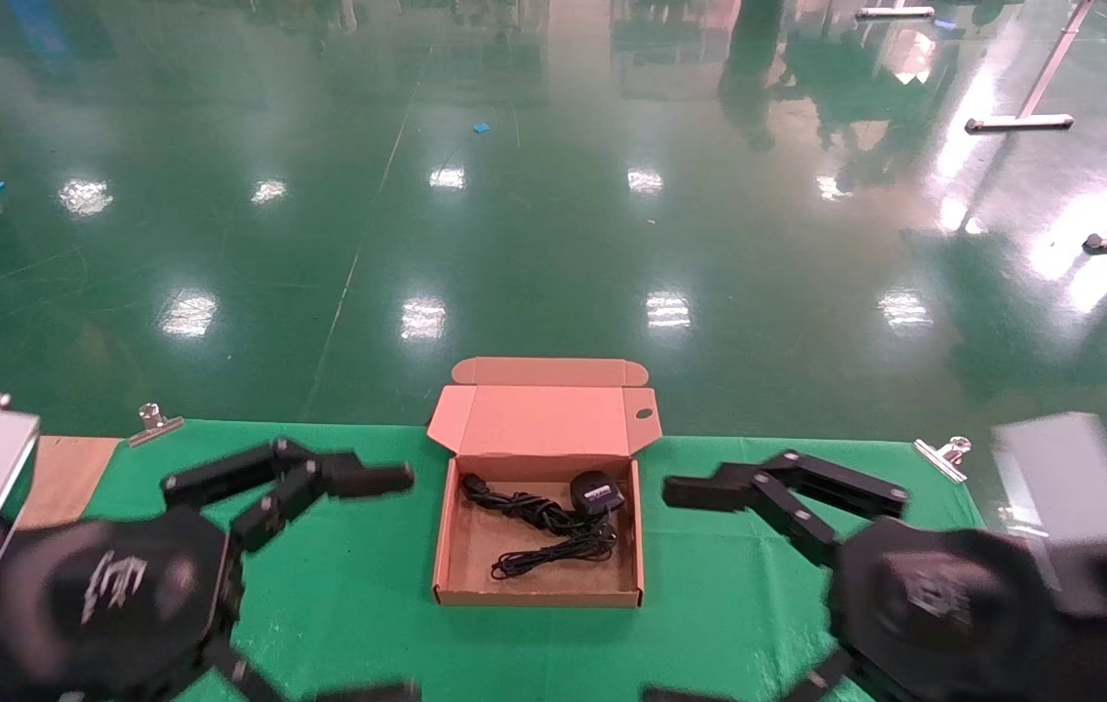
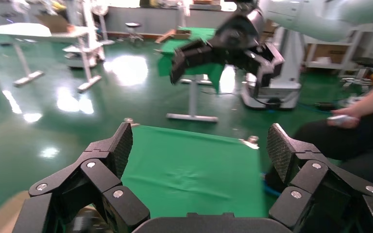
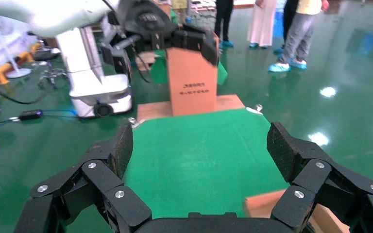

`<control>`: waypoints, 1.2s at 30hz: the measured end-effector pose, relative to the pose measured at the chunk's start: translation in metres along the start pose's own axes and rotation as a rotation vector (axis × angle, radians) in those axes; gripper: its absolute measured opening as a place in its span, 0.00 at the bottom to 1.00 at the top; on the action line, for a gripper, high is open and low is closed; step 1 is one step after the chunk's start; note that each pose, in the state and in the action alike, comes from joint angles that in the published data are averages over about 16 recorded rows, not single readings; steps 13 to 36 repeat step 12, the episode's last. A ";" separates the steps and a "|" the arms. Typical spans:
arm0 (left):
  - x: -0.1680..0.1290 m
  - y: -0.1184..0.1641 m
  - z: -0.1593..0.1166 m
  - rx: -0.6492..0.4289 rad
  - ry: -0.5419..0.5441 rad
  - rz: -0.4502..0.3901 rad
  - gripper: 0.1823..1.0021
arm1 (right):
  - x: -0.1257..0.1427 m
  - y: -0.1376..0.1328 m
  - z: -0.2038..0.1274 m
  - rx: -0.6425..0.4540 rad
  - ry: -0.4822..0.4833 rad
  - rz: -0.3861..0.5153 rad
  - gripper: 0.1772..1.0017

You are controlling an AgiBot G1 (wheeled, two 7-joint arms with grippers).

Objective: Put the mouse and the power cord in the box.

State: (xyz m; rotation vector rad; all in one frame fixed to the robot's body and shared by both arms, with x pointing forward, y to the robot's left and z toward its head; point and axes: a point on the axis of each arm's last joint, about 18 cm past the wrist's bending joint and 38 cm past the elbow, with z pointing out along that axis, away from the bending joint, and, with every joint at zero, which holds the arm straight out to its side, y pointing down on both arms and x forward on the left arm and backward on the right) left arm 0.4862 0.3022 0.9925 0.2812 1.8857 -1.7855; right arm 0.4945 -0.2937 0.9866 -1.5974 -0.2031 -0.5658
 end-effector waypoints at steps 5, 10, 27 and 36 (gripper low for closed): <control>0.012 -0.006 0.001 -0.010 0.035 -0.024 1.00 | -0.013 -0.013 -0.013 0.010 -0.026 -0.013 1.00; 0.016 -0.009 0.002 -0.014 0.050 -0.031 1.00 | -0.019 -0.019 -0.019 0.013 -0.038 -0.020 1.00; 0.018 -0.010 0.003 -0.016 0.055 -0.032 1.00 | -0.021 -0.021 -0.020 0.014 -0.041 -0.023 1.00; 0.018 -0.010 0.003 -0.016 0.055 -0.032 1.00 | -0.021 -0.021 -0.020 0.014 -0.041 -0.023 1.00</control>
